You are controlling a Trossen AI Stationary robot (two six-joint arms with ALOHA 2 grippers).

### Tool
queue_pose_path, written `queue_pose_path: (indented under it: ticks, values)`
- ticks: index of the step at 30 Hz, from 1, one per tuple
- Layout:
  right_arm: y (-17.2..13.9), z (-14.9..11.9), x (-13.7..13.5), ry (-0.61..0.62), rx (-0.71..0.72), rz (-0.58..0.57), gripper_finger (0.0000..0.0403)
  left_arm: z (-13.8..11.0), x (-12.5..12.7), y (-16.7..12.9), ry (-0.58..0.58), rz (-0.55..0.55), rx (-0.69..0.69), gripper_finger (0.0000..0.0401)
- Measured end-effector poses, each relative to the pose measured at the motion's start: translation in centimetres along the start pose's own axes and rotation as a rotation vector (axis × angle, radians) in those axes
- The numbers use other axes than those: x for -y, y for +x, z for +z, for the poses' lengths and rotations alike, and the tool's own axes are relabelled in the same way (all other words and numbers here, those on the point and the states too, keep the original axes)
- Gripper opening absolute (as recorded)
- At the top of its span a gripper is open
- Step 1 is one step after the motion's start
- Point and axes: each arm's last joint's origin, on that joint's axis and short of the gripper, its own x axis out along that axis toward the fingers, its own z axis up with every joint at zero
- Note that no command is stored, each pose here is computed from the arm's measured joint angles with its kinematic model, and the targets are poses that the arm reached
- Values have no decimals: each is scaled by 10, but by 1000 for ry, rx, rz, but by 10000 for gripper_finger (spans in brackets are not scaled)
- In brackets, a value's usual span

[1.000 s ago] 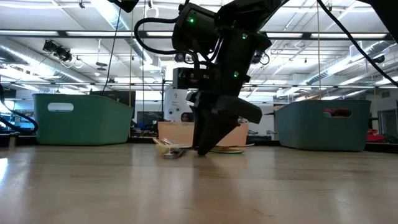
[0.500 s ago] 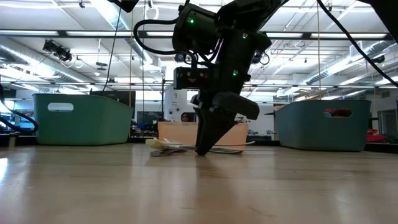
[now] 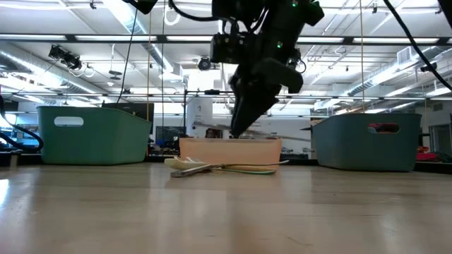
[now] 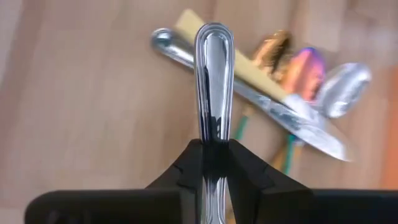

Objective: Pick & Place Kitchen Items
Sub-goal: Put the right silver knife into the orange bin

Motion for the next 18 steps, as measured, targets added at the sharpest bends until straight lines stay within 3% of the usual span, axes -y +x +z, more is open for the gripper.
queue_pose_path:
  ticks: [7,18]
  values:
    - [-22,2,28,26,56,-104,51,0,0,0,0,0,0,142]
    - [-34,-7,122,140,112,-204,51,0,0,0,1,1,5,142]
